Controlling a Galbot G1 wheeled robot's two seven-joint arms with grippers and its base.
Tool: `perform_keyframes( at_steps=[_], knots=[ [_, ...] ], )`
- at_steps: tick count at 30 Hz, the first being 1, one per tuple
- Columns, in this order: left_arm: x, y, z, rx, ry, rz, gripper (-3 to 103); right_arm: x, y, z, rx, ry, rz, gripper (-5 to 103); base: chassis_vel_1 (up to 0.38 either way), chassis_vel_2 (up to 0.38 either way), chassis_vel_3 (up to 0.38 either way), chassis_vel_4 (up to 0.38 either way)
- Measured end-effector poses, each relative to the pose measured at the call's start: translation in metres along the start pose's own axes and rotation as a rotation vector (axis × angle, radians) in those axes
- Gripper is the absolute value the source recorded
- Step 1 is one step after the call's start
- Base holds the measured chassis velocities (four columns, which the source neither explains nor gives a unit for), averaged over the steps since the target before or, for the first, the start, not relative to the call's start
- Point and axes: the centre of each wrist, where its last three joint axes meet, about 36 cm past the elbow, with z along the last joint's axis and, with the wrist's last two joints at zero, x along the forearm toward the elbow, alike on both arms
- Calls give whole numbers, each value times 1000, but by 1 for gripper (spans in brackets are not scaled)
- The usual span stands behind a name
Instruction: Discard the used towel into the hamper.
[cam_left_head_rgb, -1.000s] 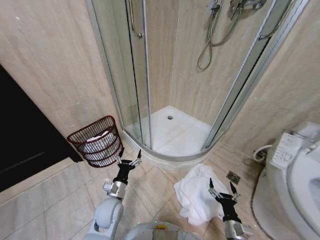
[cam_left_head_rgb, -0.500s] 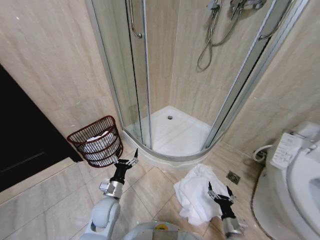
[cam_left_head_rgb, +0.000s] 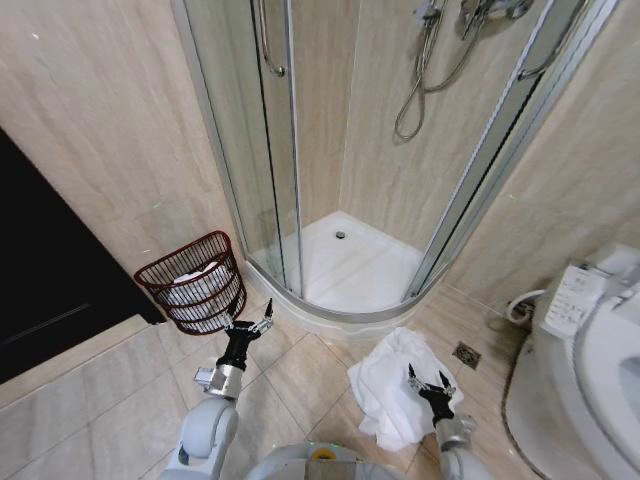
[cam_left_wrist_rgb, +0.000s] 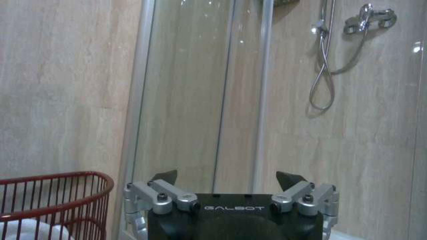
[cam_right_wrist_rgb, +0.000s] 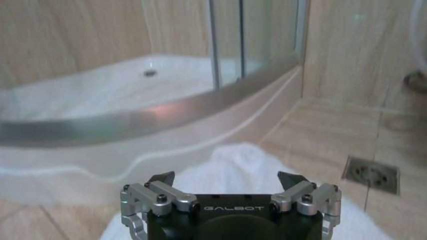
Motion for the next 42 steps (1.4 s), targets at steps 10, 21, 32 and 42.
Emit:
perform_keyframes(
  at_steps=[10,21,32,42],
  knots=[
    [0,2,2,-3,-4,-5,100,-13,9,17,-4,105,56,100,0,0,0,0],
    [-4,4,4,-2,-13,-7,100,-41,-12,27,-63,171,35,100,0,0,0,0],
    [-6,5,3,-8,-13,-9,100,-50,-20,37,-74,196,15,100,0,0,0,0],
    [-9,3,3,-5,-16,-6,100,-55,-23,41,-89,204,6,86,0,0,0,0]
  ],
)
